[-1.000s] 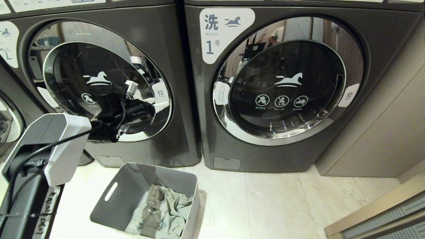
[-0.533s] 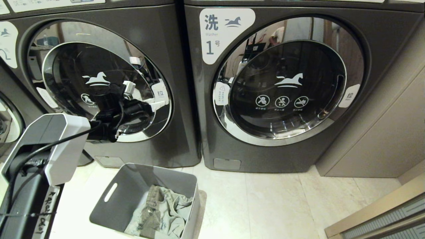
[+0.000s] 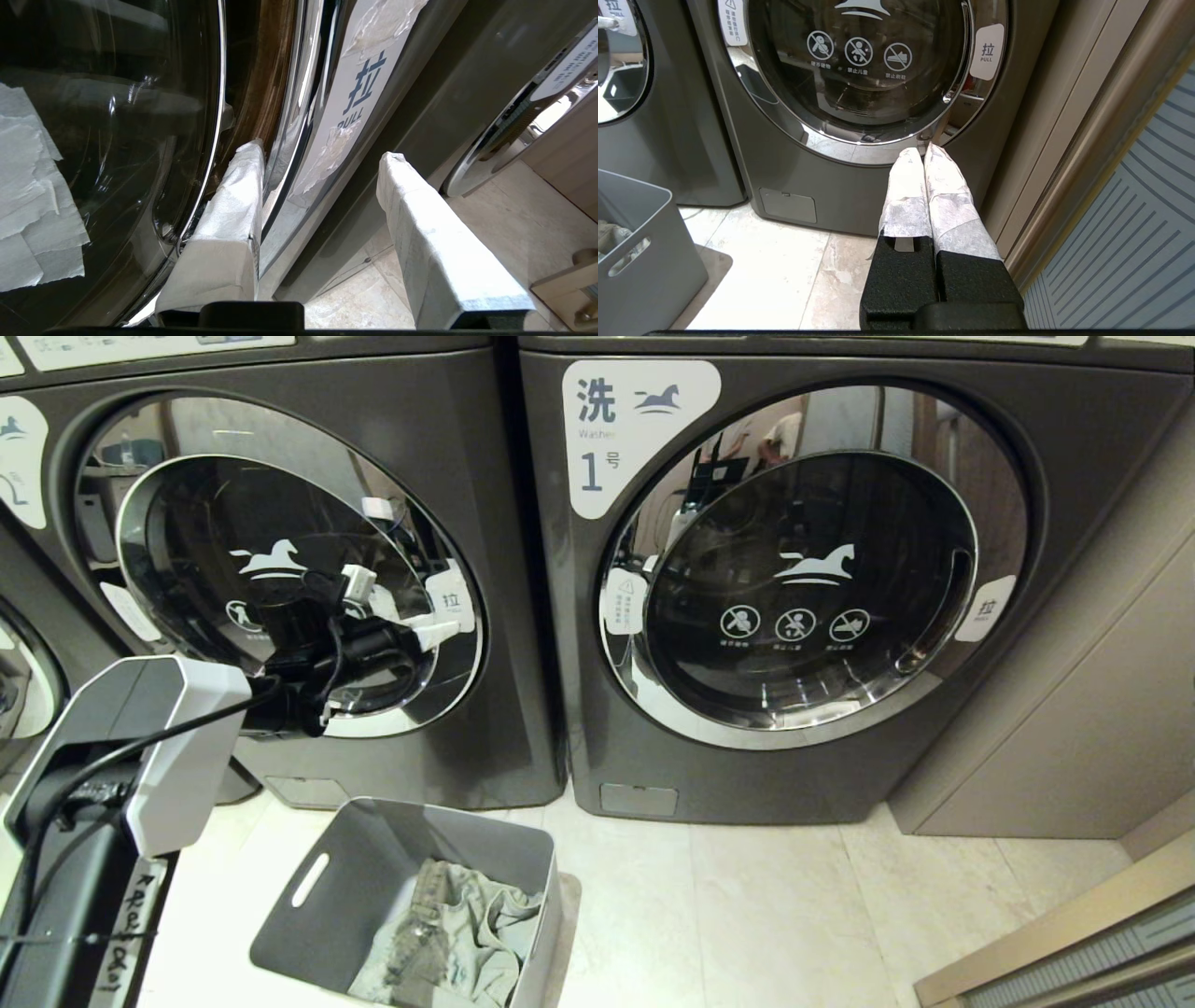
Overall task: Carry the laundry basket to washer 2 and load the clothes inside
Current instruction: Open the lid of the washing machine
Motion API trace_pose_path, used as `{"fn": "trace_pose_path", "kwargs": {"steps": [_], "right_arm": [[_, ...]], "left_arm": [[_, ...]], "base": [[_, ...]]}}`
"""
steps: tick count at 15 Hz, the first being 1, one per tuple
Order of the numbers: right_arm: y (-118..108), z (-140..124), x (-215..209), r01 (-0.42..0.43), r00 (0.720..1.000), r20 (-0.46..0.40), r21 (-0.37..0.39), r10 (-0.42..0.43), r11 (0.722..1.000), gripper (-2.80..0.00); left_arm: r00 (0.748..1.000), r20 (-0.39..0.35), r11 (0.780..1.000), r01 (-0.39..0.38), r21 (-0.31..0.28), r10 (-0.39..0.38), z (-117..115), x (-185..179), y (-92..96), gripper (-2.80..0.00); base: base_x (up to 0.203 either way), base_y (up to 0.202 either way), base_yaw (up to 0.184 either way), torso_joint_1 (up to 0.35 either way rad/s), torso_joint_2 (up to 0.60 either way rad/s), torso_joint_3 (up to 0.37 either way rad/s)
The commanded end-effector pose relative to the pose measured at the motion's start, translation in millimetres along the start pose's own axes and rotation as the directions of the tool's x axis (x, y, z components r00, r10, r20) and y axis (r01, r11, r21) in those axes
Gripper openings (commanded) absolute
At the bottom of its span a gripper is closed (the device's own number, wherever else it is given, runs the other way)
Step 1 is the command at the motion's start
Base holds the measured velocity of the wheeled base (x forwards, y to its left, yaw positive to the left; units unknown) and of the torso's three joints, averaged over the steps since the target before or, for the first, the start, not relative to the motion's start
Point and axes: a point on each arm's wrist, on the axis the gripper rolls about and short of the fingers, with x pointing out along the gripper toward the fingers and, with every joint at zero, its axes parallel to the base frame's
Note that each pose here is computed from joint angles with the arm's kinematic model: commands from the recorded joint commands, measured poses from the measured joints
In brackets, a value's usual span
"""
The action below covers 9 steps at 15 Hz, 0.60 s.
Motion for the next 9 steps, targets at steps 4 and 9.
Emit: {"fn": "trace_pose_path", "kwargs": {"steps": [4,9], "right_arm": [[1.0,-11.4,0.9,-0.004,0.999,-0.039,0.001,0.004,1.000,-2.80],[1.0,-11.4,0.9,-0.004,0.999,-0.039,0.001,0.004,1.000,-2.80]], "left_arm": [[0.999,-0.001,0.999,0.043,0.007,-0.043,-1.1,0.7,-1.8,-2.80],[0.990,-0.012,0.990,0.141,0.017,-0.141,0.1,0.4,-4.3,-2.80]], "base": [[0.000,0.000,0.000,0.000,0.00,0.000],[0.000,0.000,0.000,0.000,0.00,0.000]]}}
